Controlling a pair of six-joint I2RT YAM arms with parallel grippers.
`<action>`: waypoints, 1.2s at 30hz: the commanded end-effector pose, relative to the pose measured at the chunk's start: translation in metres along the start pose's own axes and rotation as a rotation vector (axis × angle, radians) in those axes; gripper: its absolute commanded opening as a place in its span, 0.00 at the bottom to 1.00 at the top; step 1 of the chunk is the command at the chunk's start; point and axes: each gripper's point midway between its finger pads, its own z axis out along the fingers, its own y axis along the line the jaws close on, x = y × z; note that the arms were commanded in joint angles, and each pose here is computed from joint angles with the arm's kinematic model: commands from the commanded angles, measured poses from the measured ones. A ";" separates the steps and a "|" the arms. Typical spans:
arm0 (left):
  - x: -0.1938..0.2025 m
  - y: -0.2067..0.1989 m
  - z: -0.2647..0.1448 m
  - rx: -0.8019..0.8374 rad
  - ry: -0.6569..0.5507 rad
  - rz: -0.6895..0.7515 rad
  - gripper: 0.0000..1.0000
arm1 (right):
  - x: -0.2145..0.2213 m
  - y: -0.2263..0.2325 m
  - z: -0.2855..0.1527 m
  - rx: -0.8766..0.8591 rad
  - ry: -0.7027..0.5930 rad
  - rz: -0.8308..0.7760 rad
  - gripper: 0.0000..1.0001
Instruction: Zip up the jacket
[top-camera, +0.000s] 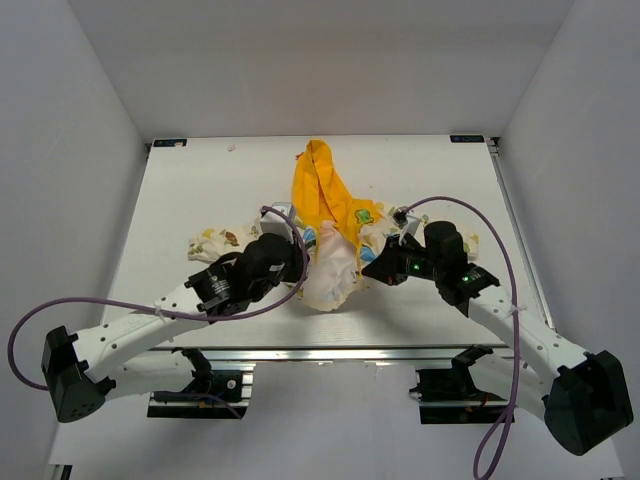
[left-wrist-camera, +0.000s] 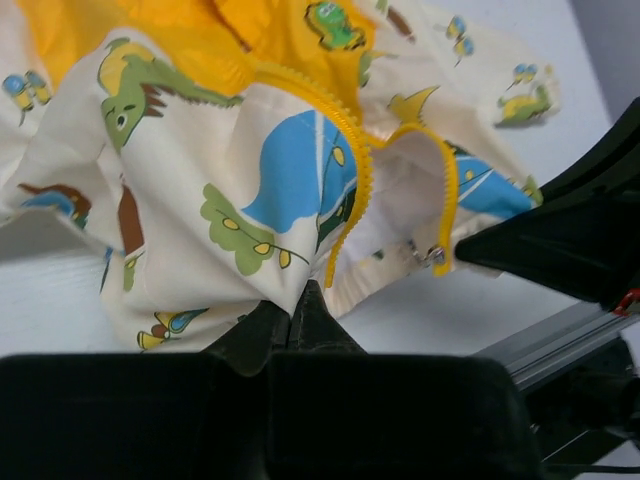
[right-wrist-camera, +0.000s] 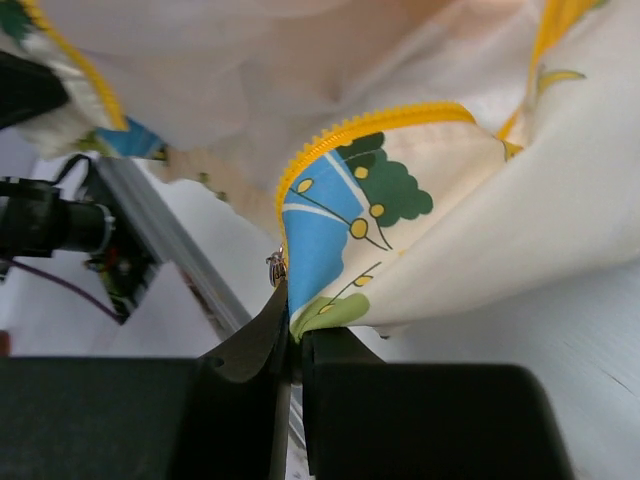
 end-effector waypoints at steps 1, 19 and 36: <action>-0.027 -0.029 0.001 0.132 -0.129 -0.108 0.00 | -0.029 0.039 -0.003 -0.202 -0.131 -0.023 0.00; -0.056 -0.058 0.023 0.200 -0.253 -0.177 0.00 | -0.076 0.080 -0.012 -0.403 -0.320 -0.218 0.00; -0.050 -0.077 0.018 0.253 -0.135 -0.113 0.00 | -0.121 0.009 0.009 0.018 -0.429 -0.114 0.00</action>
